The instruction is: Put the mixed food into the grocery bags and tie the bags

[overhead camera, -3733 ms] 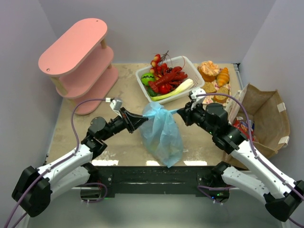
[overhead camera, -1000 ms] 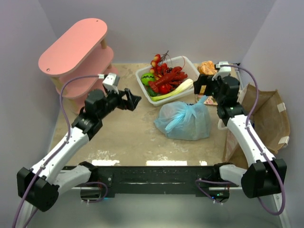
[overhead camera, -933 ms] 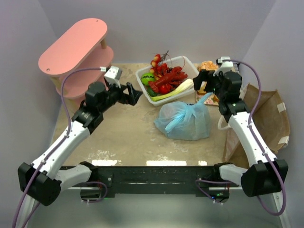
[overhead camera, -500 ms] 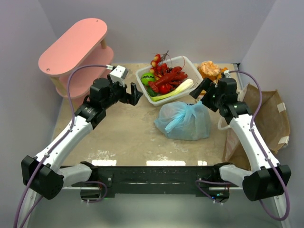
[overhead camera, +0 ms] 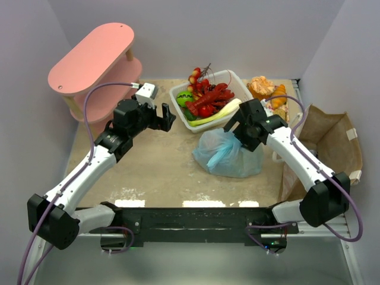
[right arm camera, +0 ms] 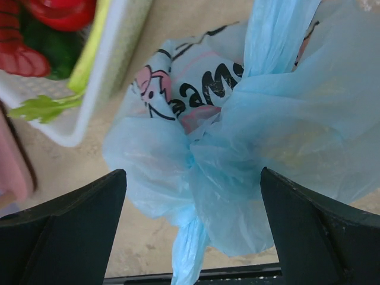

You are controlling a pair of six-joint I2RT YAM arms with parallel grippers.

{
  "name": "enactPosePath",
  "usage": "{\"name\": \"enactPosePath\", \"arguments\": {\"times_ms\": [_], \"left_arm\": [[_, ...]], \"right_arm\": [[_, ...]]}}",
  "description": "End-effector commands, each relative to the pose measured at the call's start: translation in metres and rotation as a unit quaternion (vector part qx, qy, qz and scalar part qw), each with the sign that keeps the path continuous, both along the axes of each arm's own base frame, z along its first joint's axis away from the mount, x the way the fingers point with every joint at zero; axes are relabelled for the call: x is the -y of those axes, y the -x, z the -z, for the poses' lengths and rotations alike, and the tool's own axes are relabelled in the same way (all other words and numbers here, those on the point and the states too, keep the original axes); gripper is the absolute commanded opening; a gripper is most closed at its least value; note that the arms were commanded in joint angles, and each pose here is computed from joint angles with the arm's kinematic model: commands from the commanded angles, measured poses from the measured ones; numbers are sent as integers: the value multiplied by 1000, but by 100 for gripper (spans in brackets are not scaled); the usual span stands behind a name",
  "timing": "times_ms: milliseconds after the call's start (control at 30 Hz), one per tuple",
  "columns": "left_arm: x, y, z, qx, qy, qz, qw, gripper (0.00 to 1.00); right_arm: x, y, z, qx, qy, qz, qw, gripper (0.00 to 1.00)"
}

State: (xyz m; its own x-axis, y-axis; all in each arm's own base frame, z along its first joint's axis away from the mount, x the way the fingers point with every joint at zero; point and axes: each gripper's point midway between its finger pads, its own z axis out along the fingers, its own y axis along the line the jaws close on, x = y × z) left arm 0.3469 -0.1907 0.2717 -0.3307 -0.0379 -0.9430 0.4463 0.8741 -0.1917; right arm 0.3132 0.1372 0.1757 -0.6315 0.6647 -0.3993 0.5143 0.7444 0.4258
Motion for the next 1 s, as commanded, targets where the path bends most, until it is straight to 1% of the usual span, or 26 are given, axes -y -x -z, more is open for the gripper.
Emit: {"name": "enactPosePath", "arguments": {"times_ms": [0, 100, 167, 267, 300, 333, 367, 400, 433, 467, 500, 567, 633, 667, 700, 733, 767, 800, 833, 867, 900, 933, 967], "left_arm": [[-1, -2, -14, 23, 13, -3, 1000, 100], [-1, -1, -15, 26, 14, 1, 1000, 100], [-1, 0, -14, 26, 13, 2, 1000, 100], [-1, 1, -15, 30, 13, 2, 999, 100], [-1, 1, -15, 31, 12, 3, 999, 100], [-1, 1, -14, 31, 12, 3, 999, 100], [-2, 1, -14, 31, 11, 2, 999, 100], [-2, 1, -14, 32, 10, 2, 999, 100], [-2, 1, -14, 31, 10, 1, 999, 100], [-3, 1, -14, 33, 9, -1, 999, 100], [-3, 1, -14, 33, 7, -1, 999, 100], [-4, 1, -15, 36, 7, -2, 999, 100], [-6, 1, -14, 38, 4, -4, 999, 100], [-6, 1, -15, 39, 4, -4, 999, 100], [-6, 1, -16, 42, 5, -4, 999, 100], [-6, 2, -15, 42, 4, -4, 999, 100], [-6, 2, -15, 42, 5, -3, 999, 100], [-5, 2, -14, 42, 5, -1, 999, 100], [-5, 2, -14, 42, 5, 1, 999, 100], [-4, 3, -14, 42, 6, 3, 999, 100], [-3, 3, -14, 41, 6, 5, 999, 100], [-2, 3, -13, 40, 7, 8, 999, 100], [-2, 4, -13, 41, 7, 11, 999, 100]], "right_arm": [[11, 1, 4, 3, 26, 59, 998, 99], [17, -1, 23, -11, 43, 74, 996, 99], [16, -1, 37, -24, 44, 80, 996, 93], [14, 4, 57, -45, 43, 81, 995, 77], [14, 6, 65, -49, 45, 81, 995, 77], [14, 6, 67, -48, 42, 79, 995, 74], [12, 5, 67, -42, 43, 64, 996, 55], [8, 4, 68, -35, 34, 57, 997, 42], [6, 3, 65, -28, 28, 51, 998, 23], [4, 1, 60, -18, 26, 38, 999, 6], [1, -4, 47, 3, 18, 31, 999, 0], [2, -8, 29, 25, 20, 22, 999, 0], [2, -16, -10, 74, 18, 12, 997, 0], [3, -18, -26, 95, 31, -11, 995, 0], [-1, -27, -58, 142, 24, -25, 989, 0], [2, -26, -87, 186, 24, -36, 982, 0], [7, -25, -110, 226, 55, -70, 970, 0], [7, -30, -146, 289, 65, -85, 951, 0], [18, -19, -185, 351, 78, -88, 929, 0], [30, -18, -214, 402, 113, -83, 905, 0], [38, -12, -234, 434, 130, -77, 888, 0], [49, 2, -261, 472, 143, -69, 867, 0], [65, 5, -273, 482, 183, -51, 855, 0]]}}
